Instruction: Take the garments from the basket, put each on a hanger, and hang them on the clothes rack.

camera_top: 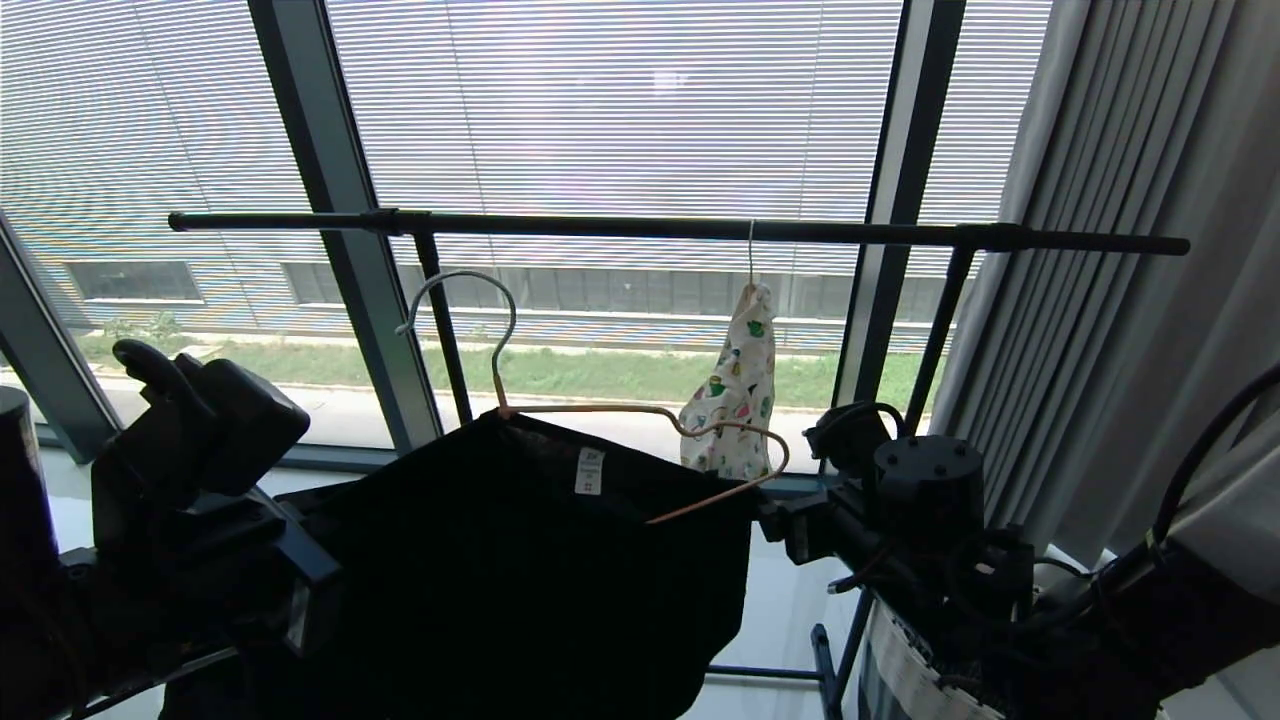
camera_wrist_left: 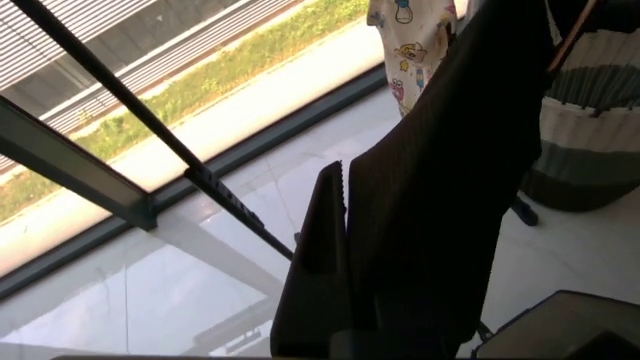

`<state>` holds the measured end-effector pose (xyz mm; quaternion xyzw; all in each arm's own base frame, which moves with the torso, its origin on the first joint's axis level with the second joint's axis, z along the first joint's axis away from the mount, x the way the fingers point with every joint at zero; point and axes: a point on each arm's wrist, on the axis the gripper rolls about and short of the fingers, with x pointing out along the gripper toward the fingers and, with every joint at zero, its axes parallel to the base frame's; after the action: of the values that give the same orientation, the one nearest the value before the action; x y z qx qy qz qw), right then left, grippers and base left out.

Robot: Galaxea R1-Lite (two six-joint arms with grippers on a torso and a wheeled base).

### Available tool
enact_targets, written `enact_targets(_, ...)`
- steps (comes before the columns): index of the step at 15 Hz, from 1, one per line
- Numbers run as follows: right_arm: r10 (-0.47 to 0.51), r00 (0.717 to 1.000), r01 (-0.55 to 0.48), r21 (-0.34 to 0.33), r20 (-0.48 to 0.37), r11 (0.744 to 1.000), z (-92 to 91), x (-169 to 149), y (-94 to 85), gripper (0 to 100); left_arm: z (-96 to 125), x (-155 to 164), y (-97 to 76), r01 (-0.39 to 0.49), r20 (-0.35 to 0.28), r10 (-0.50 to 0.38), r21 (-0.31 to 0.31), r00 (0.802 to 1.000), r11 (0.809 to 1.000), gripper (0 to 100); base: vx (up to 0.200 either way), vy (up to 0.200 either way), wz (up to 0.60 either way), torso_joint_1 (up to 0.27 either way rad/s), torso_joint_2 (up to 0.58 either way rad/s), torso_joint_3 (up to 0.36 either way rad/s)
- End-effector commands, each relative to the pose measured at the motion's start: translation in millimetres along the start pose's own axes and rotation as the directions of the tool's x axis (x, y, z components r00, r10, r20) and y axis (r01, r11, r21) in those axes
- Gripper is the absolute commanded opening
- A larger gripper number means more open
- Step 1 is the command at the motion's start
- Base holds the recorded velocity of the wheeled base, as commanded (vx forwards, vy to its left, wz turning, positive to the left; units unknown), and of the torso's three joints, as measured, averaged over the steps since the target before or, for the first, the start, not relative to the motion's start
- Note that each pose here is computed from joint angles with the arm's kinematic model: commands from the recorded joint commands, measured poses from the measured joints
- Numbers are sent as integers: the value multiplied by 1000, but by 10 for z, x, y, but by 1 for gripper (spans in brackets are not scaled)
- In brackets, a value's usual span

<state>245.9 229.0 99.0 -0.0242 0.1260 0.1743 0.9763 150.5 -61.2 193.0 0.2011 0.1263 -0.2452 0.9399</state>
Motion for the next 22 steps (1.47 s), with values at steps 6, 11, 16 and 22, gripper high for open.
enact_targets(6, -4, 999, 4, -1, 45, 1000, 186, 4, -262, 100, -166, 27, -60, 28, -63, -23, 84, 998, 996, 0, 0, 0, 0, 0, 0, 0)
enact_targets(11, 64, 990, -61, -26, 129, 998, 476, -90, -290, 100, -299, 232, -79, -31, -208, 52, 104, 977, 994, 0, 0, 0, 0, 0, 0, 0)
enact_targets(16, 161, 976, -155, -53, 148, 987, 848, -364, -303, 100, -291, 390, -97, -66, -257, 91, 102, 962, 993, 0, 0, 0, 0, 0, 0, 0)
enact_targets(22, 195, 980, -184, -192, 36, 964, 842, -399, -516, 100, -213, 391, -126, -45, -169, 56, 68, 984, 997, 0, 0, 0, 0, 0, 0, 0)
